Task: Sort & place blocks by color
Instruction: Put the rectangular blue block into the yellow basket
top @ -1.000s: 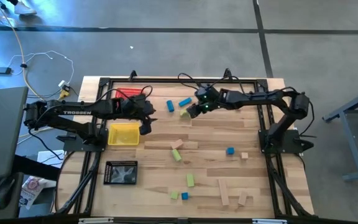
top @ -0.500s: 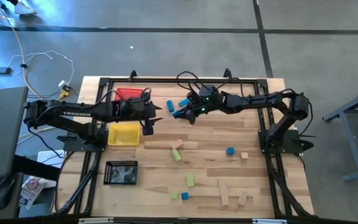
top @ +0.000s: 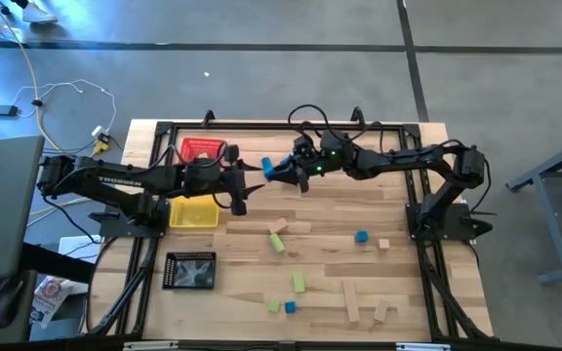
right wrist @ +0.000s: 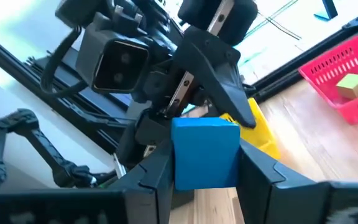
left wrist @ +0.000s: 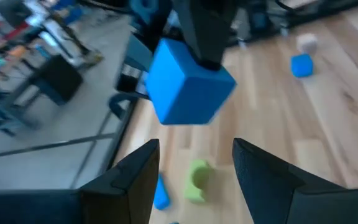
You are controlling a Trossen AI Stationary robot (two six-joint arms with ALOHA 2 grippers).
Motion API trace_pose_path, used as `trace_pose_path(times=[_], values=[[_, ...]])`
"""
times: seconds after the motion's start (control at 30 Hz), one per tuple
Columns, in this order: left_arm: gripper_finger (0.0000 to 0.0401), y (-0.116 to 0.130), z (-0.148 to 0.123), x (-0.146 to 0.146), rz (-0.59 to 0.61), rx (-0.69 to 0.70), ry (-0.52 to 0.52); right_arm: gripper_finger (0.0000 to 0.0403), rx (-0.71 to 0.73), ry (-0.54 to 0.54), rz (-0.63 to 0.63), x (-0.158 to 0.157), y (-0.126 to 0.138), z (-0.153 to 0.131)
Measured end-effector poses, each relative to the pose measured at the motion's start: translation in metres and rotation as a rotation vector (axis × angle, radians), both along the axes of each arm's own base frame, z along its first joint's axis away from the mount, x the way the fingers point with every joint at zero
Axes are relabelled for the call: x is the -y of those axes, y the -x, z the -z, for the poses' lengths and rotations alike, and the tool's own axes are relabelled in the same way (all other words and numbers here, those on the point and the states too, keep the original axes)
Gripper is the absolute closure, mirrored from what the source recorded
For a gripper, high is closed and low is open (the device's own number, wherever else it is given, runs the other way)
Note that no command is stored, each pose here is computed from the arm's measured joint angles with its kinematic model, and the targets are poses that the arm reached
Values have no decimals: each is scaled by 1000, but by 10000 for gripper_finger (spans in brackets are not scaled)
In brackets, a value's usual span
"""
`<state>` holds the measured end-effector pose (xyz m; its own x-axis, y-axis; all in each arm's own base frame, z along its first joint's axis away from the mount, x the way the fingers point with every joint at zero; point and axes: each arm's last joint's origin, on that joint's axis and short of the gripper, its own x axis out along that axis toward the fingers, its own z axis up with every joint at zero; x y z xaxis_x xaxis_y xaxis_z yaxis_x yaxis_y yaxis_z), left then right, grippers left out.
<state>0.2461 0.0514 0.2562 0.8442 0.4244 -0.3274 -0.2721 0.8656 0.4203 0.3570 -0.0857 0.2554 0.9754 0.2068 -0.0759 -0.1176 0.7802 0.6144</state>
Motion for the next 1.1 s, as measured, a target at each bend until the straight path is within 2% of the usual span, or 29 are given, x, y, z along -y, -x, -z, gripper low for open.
trace_pose_path(times=[0.17,0.47,0.67,0.93,1.1], values=[[210,-2,-6,4,-59,54,-43,292,14,1,7,0,0,-1],[210,-5,-12,13,-20,80,-136,292,39,-11,97,0,-2,-4],[210,-6,-18,13,-21,120,-180,292,83,-2,108,-7,-4,-9],[211,-6,-19,14,-13,125,-183,292,100,1,129,-18,-6,-10],[229,-6,-19,14,-7,116,-203,292,117,-10,123,-21,-7,-12]])
